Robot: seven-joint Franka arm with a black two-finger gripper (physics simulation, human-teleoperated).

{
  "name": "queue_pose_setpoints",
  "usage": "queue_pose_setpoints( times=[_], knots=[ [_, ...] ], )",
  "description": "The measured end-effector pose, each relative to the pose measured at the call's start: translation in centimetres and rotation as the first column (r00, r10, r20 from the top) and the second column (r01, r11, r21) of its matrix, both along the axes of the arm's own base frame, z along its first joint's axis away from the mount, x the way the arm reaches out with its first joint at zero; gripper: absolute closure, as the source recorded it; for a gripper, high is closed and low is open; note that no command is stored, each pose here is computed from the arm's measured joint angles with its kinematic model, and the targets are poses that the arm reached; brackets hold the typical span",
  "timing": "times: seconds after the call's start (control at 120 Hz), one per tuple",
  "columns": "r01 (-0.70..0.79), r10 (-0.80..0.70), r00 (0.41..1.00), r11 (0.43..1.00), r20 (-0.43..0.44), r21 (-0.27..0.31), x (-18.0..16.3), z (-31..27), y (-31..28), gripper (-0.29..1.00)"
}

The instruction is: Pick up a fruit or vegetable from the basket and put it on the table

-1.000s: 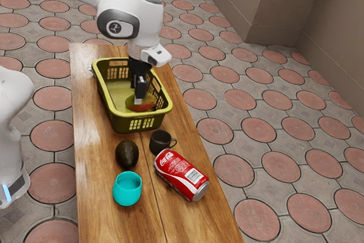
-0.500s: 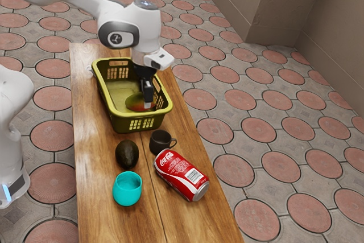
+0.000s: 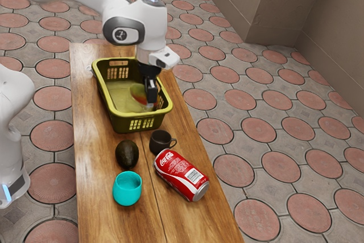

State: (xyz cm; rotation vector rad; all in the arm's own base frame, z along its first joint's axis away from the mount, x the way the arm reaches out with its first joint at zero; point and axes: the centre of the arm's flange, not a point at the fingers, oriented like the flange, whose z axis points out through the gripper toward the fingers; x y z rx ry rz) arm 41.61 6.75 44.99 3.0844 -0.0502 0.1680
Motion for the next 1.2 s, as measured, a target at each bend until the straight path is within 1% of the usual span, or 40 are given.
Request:
queue_pose_setpoints(
  times=[0.075, 0.158, 0.183, 0.258, 0.308, 0.375, 0.433, 0.483, 0.633, 0.708, 0.783, 0.867, 0.983, 1.025, 1.042, 1.1, 1.158, 1.2],
  knots=[
    [-0.020, 0.019, 1.000, 1.000, 0.022, 0.018, 0.2, 1.5, 0.6, 0.30],
    [-0.051, 0.050, 0.998, 0.998, 0.040, 0.030, 0.8, 3.5, 1.8, 0.36],
    [-0.060, 0.058, 0.997, 0.998, 0.049, 0.036, 1.2, 4.6, 2.1, 0.38],
    [-0.069, 0.064, 0.995, 0.996, 0.080, 0.064, 2.4, 9.0, 2.0, 0.35],
    [-0.044, 0.033, 0.992, 0.995, 0.119, 0.094, 2.9, 13.3, -0.1, 0.34],
    [0.049, -0.074, 0.984, 0.987, 0.161, 0.153, 2.6, 17.8, -6.6, 0.36],
    [0.151, -0.184, 0.970, 0.968, 0.159, 0.200, 1.2, 19.3, -13.5, 0.36],
    [0.218, -0.251, 0.958, 0.951, 0.137, 0.218, -0.1, 19.4, -17.7, 0.37],
    [0.344, -0.366, 0.929, 0.913, 0.063, 0.220, -4.3, 19.3, -25.6, 0.40],
    [0.407, -0.428, 0.903, 0.880, 0.035, 0.245, -8.0, 19.4, -30.3, 0.41],
    [0.464, -0.490, 0.872, 0.841, 0.026, 0.278, -12.3, 19.9, -34.8, 0.42],
    [0.508, -0.531, 0.848, 0.811, 0.000, 0.290, -14.3, 19.9, -38.9, 0.43],
    [0.569, -0.583, 0.811, 0.770, -0.046, 0.289, -16.5, 18.8, -43.6, 0.44],
    [0.587, -0.597, 0.800, 0.757, -0.061, 0.288, -17.5, 18.2, -44.9, 0.46],
    [0.592, -0.601, 0.797, 0.753, -0.068, 0.286, -17.8, 18.0, -45.2, 0.44],
    [0.609, -0.613, 0.785, 0.742, -0.084, 0.280, -19.1, 17.5, -46.5, 0.44],
    [0.616, -0.623, 0.779, 0.740, -0.071, 0.271, -20.0, 17.8, -47.3, 0.46],
    [0.610, -0.619, 0.784, 0.747, -0.059, 0.266, -19.5, 17.6, -47.7, 0.47]
  ],
)
